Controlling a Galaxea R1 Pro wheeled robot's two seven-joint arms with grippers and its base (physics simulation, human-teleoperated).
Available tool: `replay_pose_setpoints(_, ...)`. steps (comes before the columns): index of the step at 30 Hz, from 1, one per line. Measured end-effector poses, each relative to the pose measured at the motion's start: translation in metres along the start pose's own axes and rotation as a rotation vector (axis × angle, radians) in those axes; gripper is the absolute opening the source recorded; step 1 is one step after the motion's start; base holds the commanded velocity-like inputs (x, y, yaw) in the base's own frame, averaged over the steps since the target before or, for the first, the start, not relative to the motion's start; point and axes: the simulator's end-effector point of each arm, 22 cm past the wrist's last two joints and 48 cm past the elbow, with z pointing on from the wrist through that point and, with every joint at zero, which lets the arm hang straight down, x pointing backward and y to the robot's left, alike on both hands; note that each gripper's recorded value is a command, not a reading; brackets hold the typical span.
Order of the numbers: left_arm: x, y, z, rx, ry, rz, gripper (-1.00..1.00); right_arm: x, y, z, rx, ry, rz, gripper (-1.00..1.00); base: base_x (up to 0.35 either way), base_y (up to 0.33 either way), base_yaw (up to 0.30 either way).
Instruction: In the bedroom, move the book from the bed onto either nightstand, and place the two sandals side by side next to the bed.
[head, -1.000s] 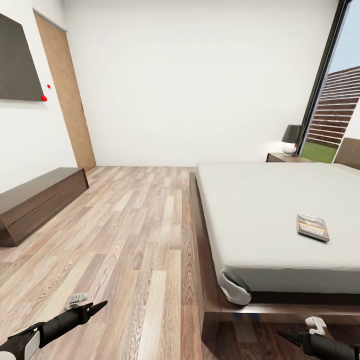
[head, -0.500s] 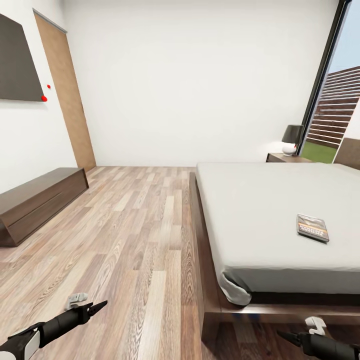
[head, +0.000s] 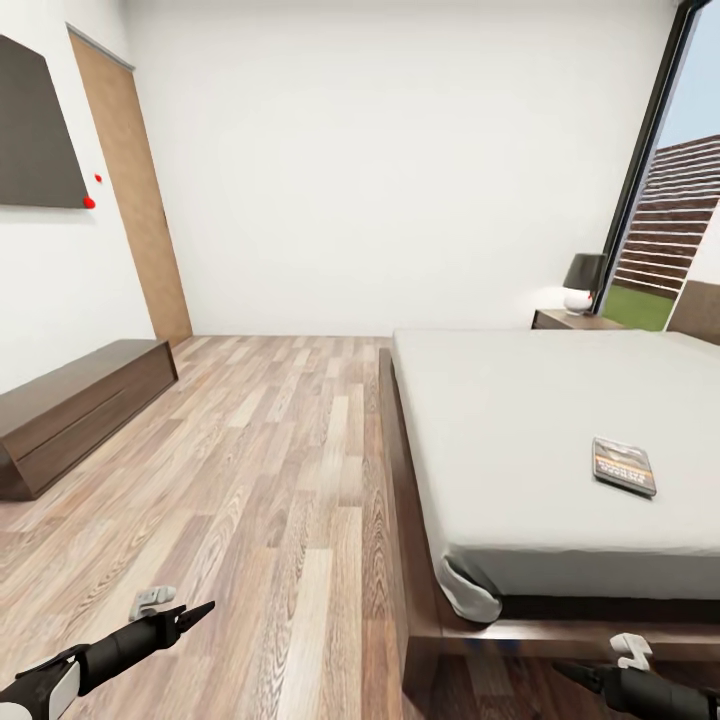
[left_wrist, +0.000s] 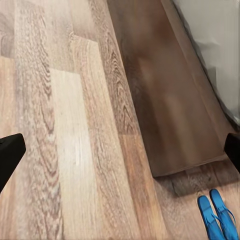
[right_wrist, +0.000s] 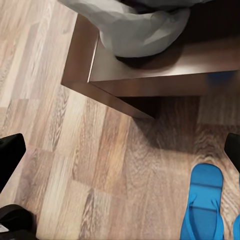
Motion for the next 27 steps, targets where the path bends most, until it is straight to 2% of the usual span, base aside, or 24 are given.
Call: replay_pose_setpoints(27, 0.011, -0.002, -0.004, 0.007, 0.017, -0.006, 1.0, -0.001, 0.003, 0.0, -0.003, 0.001, 0.0, 1.0, 0.0, 0.0, 0.0)
